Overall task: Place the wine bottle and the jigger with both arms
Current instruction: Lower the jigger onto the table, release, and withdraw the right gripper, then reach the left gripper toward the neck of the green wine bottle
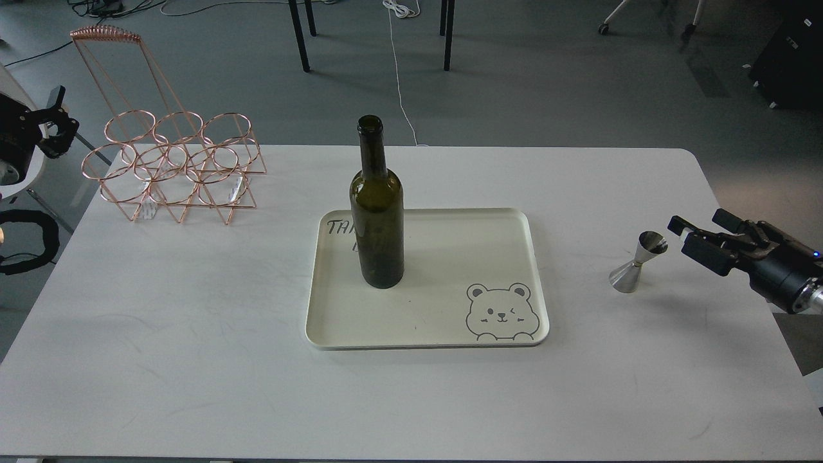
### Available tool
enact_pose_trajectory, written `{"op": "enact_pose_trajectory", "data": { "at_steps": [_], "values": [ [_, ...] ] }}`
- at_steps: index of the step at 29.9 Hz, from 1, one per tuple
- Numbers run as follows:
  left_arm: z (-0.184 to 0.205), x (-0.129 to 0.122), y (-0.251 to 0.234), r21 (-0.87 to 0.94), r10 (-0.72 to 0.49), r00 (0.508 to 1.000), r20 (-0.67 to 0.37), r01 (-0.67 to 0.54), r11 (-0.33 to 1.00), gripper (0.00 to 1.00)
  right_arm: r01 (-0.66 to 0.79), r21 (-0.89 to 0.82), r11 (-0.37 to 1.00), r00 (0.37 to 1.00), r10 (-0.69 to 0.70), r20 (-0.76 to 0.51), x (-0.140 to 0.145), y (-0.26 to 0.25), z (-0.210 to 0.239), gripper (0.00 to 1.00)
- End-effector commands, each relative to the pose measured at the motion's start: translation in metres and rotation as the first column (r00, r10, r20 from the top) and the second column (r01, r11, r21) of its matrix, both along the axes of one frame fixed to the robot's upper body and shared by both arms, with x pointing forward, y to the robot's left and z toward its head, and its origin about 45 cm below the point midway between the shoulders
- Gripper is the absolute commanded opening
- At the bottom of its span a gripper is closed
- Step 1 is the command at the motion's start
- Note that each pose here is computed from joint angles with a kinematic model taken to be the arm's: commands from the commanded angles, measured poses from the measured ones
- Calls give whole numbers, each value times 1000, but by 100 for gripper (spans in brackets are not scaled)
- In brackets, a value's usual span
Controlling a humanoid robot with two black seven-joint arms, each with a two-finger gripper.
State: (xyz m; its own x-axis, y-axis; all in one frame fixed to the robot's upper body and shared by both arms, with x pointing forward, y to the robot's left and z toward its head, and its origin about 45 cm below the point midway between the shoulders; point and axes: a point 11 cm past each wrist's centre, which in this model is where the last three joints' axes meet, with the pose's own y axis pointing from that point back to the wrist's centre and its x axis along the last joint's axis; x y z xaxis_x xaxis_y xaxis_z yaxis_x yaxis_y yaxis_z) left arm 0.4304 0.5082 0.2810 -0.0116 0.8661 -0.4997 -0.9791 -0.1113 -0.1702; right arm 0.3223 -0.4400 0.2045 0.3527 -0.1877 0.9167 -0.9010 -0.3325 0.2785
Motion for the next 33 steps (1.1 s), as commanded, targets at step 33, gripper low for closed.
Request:
{"op": "enact_pose_trajectory", "data": {
  "at_steps": [33],
  "values": [
    [87,-99,-173,933,-515,781,-353,336,-131,98,109,984,-139,891,-424,-159,121,-71,106,98]
  ]
}}
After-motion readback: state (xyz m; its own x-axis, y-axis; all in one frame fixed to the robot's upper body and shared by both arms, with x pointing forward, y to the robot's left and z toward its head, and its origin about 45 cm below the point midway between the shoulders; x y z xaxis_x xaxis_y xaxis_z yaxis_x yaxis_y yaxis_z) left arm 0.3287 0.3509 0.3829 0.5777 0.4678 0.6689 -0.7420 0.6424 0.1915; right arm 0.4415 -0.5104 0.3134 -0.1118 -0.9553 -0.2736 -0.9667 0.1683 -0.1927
